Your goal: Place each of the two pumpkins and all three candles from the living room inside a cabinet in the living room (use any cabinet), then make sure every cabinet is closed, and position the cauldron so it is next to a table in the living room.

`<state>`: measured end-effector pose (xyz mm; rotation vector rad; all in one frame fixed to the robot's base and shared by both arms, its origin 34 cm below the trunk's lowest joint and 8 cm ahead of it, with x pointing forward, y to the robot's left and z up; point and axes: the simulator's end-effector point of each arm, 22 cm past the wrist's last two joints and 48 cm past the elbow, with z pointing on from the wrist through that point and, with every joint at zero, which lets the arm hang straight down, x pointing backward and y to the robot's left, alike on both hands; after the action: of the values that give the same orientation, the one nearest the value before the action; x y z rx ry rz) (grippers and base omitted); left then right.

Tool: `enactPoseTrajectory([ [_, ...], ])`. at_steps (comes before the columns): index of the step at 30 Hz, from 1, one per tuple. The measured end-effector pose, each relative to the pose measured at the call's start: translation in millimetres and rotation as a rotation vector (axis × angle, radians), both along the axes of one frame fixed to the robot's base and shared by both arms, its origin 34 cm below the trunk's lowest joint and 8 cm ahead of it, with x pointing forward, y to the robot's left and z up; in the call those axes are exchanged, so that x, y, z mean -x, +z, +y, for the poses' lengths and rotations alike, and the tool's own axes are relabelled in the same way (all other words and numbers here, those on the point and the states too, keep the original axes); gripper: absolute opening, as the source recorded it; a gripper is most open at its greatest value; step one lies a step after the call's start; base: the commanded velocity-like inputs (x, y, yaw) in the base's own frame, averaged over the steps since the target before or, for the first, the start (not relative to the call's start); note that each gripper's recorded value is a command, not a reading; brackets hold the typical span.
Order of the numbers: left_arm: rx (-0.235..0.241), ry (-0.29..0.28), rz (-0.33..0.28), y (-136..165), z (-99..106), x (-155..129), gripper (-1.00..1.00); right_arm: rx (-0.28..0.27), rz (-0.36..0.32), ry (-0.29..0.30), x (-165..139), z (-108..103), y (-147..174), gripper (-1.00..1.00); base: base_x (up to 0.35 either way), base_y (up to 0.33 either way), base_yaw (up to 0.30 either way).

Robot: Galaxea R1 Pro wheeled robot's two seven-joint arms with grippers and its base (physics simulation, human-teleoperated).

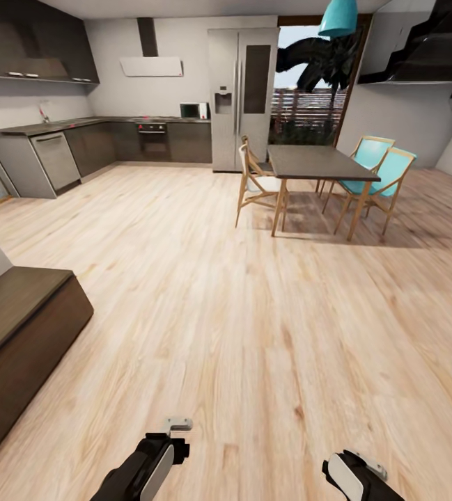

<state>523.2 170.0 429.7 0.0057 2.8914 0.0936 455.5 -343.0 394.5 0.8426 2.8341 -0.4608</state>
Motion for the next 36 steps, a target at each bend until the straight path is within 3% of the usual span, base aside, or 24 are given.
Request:
enactPoseTrajectory([
  [7,0.001,0.002,0.001,-0.1,0.1,0.3,1.00,0.024,-0.030,-0.018,-4.7,-11.9,2.5,1.00,0.321,-0.197,0.000],
  [17,0.000,0.001,0.002,-0.6,0.0,0.4,1.00,0.020,-0.033,-0.014,-6.2,-5.3,1.9,1.00,0.276,-0.231,0.192],
  [36,0.002,0.002,0.014,-5.1,-0.7,3.8,1.00,0.023,-0.018,-0.011,-1.9,-2.0,-1.9,1.00,0.049,-0.096,0.273],
])
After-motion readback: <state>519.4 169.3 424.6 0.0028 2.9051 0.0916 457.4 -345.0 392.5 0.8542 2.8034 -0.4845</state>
